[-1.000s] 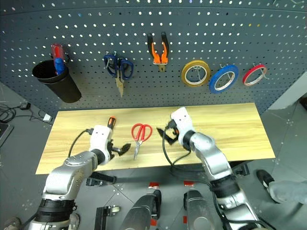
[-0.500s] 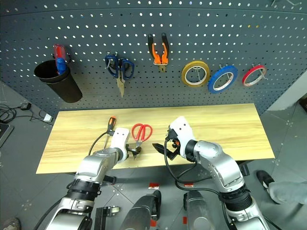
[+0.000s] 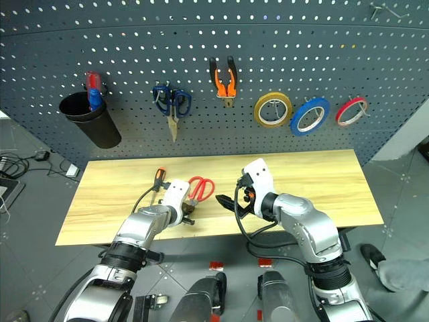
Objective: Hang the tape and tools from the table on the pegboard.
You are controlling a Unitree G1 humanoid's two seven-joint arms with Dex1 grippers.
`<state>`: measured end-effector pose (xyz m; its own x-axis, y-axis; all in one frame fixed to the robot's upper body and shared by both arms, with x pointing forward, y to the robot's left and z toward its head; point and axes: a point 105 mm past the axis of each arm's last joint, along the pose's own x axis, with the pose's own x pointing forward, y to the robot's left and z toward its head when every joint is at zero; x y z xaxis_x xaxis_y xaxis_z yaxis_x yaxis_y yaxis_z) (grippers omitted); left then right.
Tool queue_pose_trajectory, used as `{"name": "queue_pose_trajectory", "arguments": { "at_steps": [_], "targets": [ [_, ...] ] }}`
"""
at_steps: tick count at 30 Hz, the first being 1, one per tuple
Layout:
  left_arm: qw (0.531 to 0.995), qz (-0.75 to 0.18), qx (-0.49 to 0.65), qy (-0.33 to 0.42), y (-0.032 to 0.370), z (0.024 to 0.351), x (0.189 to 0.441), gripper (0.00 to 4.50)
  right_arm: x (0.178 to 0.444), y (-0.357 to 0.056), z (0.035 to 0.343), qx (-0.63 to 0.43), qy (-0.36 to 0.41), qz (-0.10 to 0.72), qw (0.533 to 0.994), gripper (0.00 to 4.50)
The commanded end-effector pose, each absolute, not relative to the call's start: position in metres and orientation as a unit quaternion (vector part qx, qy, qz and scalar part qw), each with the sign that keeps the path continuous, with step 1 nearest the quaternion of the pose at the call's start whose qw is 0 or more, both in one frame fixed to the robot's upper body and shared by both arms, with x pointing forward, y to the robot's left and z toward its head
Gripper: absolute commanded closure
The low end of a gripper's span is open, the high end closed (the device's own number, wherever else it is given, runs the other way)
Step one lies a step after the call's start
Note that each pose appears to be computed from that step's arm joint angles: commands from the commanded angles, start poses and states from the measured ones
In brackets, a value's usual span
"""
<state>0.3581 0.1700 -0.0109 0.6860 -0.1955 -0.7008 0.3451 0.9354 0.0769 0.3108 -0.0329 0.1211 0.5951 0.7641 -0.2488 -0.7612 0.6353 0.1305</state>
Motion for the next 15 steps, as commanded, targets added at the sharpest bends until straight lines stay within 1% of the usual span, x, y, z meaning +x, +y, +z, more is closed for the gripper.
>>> {"name": "queue_pose_trajectory", "arguments": {
  "at_steps": [1, 2, 4, 7, 10, 12, 15],
  "targets": [
    [0.904, -0.146, 0.098, 0.391, 0.177, -0.028, 0.345, 4.19, 0.311, -0.032, 0.133, 0.011, 0.119, 0.429, 0.895, 0.00],
    [0.909, -0.141, 0.094, 0.382, 0.179, -0.025, 0.346, 4.19, 0.311, -0.032, 0.134, 0.008, 0.115, 0.430, 0.896, 0.00],
    [0.925, -0.140, 0.098, 0.341, 0.183, -0.010, 0.350, 4.19, 0.307, -0.029, 0.142, -0.021, 0.087, 0.442, 0.892, 0.00],
    [0.939, -0.153, 0.136, 0.277, 0.188, 0.010, 0.348, 4.19, 0.297, -0.021, 0.157, -0.075, 0.033, 0.470, 0.879, 0.00],
    [0.952, -0.157, 0.173, 0.196, 0.193, 0.040, 0.337, 4.19, 0.278, -0.010, 0.178, -0.119, -0.028, 0.509, 0.852, 0.00],
    [0.957, -0.156, 0.190, 0.153, 0.193, 0.056, 0.328, 4.19, 0.265, -0.004, 0.188, -0.125, -0.053, 0.534, 0.835, 0.00],
    [0.960, -0.152, 0.214, 0.098, 0.191, 0.076, 0.318, 4.19, 0.252, -0.001, 0.196, -0.124, -0.075, 0.558, 0.817, 0.00]
  ]
}}
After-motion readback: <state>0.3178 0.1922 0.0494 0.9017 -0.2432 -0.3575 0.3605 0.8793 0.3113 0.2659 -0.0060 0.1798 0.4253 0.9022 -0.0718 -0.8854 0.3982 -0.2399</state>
